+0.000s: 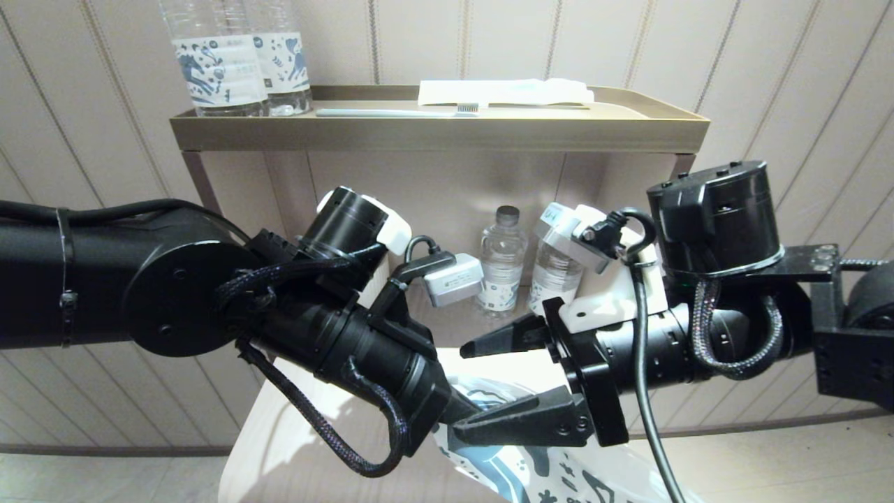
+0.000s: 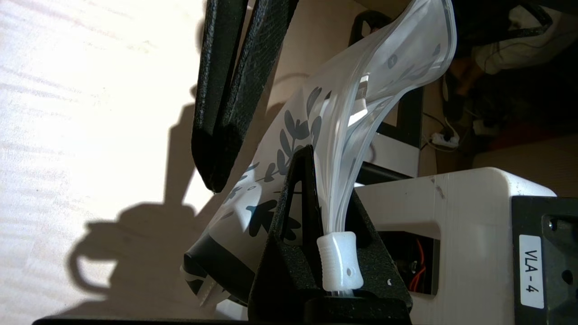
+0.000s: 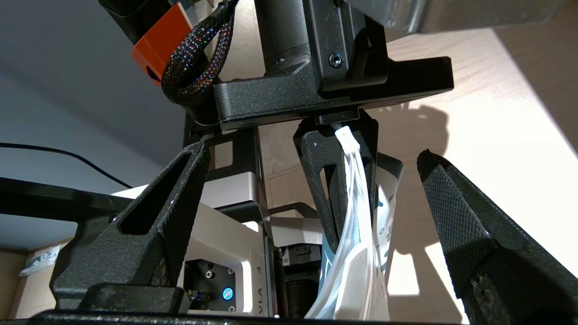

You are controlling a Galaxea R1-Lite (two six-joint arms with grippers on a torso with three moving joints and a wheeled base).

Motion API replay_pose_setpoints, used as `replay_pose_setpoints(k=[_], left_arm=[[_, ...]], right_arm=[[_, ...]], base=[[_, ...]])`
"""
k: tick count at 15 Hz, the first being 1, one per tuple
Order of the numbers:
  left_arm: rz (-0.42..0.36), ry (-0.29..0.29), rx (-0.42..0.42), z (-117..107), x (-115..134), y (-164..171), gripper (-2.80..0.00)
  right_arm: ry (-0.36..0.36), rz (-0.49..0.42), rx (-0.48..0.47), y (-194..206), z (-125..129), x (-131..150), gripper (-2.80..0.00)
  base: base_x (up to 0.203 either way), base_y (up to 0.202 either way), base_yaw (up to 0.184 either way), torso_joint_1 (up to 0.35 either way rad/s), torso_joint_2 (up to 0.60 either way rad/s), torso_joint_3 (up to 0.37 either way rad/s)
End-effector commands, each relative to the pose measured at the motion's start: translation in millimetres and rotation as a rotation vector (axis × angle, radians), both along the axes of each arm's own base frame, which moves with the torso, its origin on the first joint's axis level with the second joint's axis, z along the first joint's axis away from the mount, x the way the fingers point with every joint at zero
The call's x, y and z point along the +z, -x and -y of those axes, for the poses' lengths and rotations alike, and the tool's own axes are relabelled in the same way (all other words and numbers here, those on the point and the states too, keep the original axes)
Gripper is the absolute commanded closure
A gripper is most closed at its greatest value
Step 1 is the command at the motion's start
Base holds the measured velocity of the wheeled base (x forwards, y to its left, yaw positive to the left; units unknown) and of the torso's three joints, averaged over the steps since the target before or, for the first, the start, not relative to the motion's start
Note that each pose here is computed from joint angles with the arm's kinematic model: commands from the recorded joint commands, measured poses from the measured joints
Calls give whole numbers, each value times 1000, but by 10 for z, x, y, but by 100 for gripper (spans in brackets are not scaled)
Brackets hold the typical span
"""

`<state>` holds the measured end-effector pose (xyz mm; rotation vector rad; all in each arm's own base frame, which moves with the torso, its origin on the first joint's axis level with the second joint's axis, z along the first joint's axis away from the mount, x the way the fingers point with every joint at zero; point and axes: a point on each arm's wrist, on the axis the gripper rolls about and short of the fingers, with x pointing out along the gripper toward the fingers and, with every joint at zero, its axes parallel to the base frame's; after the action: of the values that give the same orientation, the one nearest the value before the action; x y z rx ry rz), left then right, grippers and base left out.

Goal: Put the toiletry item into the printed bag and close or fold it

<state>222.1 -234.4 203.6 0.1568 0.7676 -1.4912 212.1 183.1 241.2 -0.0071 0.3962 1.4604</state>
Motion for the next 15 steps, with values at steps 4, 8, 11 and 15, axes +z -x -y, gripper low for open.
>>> replay_pose_setpoints(k=[4, 8, 11, 15], left_arm=[[-5, 0, 4, -17, -8, -21, 0], [-10, 6, -1, -20, -7, -26, 0], [-10, 6, -1, -20, -7, -26, 0], [-7, 7, 1, -22, -4, -30, 0]], right_arm=[[0, -10, 12, 13, -18, -9, -280], [-13, -23, 50, 18, -22, -7, -280], [-12, -22, 50, 15, -24, -14, 0], [-10, -27, 53, 6, -9, -39, 0]], base=[[0, 0, 0, 0, 0, 0], [0, 0, 0, 0, 0, 0], [0, 0, 0, 0, 0, 0], [0, 0, 0, 0, 0, 0]])
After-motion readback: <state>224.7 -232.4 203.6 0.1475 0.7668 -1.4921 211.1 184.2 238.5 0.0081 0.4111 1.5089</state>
